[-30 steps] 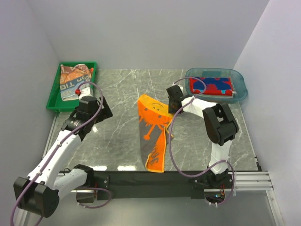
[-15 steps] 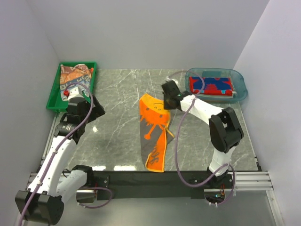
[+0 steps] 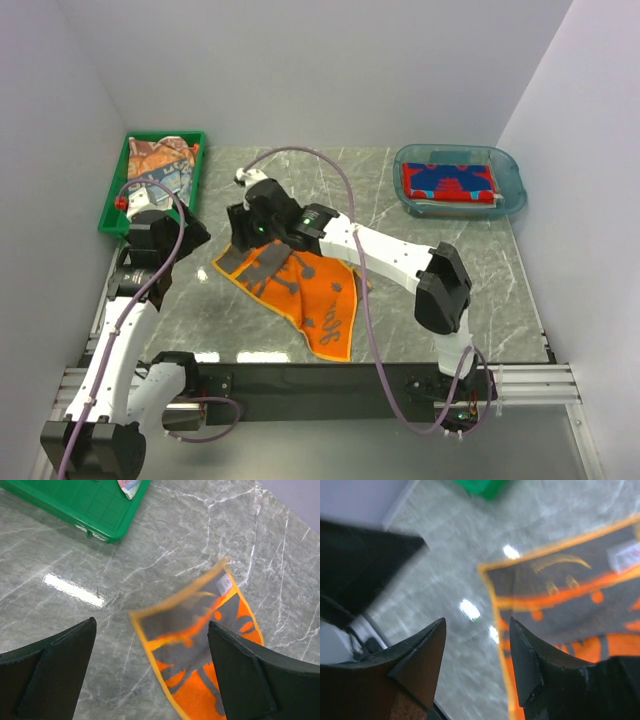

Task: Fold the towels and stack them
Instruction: Flatten out the crumpled towel

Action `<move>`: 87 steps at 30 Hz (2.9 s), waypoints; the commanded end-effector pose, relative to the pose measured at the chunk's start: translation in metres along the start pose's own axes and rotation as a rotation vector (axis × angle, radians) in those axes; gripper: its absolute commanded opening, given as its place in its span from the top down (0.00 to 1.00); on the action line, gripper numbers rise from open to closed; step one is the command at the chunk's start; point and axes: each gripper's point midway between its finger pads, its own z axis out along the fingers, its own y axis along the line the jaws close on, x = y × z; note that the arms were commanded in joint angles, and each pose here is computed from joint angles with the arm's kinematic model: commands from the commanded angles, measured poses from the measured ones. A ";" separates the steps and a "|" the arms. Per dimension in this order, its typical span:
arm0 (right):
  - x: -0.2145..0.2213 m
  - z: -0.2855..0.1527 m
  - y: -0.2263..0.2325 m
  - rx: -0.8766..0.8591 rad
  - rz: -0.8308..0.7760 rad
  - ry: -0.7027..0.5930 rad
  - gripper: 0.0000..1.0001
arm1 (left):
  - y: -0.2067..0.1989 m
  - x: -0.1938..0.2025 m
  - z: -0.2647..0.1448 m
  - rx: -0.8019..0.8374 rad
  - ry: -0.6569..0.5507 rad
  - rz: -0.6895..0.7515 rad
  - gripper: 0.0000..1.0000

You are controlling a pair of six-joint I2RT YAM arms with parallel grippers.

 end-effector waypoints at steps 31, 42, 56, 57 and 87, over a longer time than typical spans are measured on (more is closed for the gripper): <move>0.211 -0.104 -0.232 0.610 0.142 0.263 0.53 | -0.069 0.170 0.156 -0.104 0.474 -0.040 0.16; 0.218 -0.118 -0.238 0.619 0.203 0.248 1.00 | -0.075 0.168 0.187 -0.125 0.497 -0.059 0.16; 0.263 -0.205 -0.192 0.421 0.430 0.195 0.72 | -0.109 0.111 0.268 -0.058 0.481 -0.138 0.14; 0.263 -0.208 -0.189 0.399 0.436 0.185 0.65 | -0.113 0.107 0.270 -0.043 0.471 -0.126 0.11; 0.161 -0.104 -0.228 0.360 0.304 0.143 0.58 | -0.095 0.289 -0.005 0.142 0.752 0.409 0.34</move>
